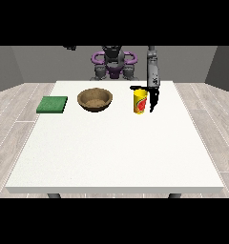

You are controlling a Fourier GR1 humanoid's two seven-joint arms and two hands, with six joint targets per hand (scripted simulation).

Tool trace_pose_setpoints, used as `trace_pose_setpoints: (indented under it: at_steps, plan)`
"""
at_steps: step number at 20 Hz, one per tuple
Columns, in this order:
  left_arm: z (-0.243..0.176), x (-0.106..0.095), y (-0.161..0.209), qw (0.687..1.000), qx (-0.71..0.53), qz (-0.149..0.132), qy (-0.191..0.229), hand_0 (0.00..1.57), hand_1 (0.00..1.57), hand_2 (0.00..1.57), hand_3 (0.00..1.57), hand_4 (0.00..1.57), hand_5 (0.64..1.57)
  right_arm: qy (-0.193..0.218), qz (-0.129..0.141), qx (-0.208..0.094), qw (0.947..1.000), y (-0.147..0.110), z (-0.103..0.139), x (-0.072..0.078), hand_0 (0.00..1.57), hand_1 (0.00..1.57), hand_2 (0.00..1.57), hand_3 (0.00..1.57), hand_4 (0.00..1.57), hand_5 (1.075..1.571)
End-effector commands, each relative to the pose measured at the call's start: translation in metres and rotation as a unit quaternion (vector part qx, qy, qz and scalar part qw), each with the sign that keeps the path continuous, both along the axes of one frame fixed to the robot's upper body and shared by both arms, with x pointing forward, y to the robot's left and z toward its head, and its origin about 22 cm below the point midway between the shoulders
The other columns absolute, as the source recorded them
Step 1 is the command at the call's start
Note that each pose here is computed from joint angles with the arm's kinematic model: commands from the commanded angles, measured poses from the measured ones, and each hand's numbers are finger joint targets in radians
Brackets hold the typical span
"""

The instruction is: Pick the cup and pour the ball into the bowl, then pick the bowl and place it on the pad

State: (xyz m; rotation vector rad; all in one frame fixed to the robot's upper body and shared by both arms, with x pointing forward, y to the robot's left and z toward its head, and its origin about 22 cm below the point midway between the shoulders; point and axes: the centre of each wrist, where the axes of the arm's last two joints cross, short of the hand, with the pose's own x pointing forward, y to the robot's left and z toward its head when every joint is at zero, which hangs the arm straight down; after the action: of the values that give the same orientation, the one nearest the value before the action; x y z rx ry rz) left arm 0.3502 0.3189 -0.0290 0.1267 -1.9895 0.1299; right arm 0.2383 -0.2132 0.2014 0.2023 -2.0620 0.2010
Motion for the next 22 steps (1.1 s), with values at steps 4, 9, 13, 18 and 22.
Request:
trace_pose_setpoints:
  at_steps: [4, 9, 13, 18, 22]
  plan:
    - [0.003, 0.007, 0.024, 0.999, -0.001, 0.038, -0.038, 0.0, 0.0, 0.0, 0.0, 0.0, 1.409, -0.054, 0.02, -0.01, 0.9983, -0.003, 0.011, -0.036, 0.0, 0.0, 0.0, 0.0, 0.0, 1.567]
    - [-0.019, -0.013, 0.024, 0.985, 0.134, 0.099, -0.053, 1.32, 1.32, 1.57, 1.57, 1.0, 1.497, -0.064, 0.013, -0.008, 0.9979, -0.024, 0.023, -0.028, 0.0, 0.0, 0.0, 0.0, 0.0, 1.562]
    - [-0.02, -0.009, 0.027, 0.981, 0.154, 0.111, -0.034, 1.32, 1.32, 1.57, 1.57, 1.07, 1.487, -0.055, 0.015, -0.012, 0.9983, -0.034, 0.046, -0.04, 0.0, 0.0, 0.0, 0.0, 0.07, 1.562]
    - [-0.016, -0.001, -0.001, 0.973, 0.206, 0.105, 0.0, 1.34, 1.34, 1.57, 1.57, 1.1, 1.498, 0.025, -0.002, 0.01, 0.9996, -0.066, 0.007, -0.009, 0.0, 0.0, 0.0, 0.0, 0.12, 1.559]
    - [0.013, 0.029, -0.035, 0.96, 0.267, 0.079, 0.012, 1.36, 1.36, 1.57, 1.57, 1.12, 1.499, 0.051, -0.032, 0.01, 0.9982, -0.065, -0.015, 0.005, 0.0, 0.0, 0.0, 0.0, 0.19, 1.558]
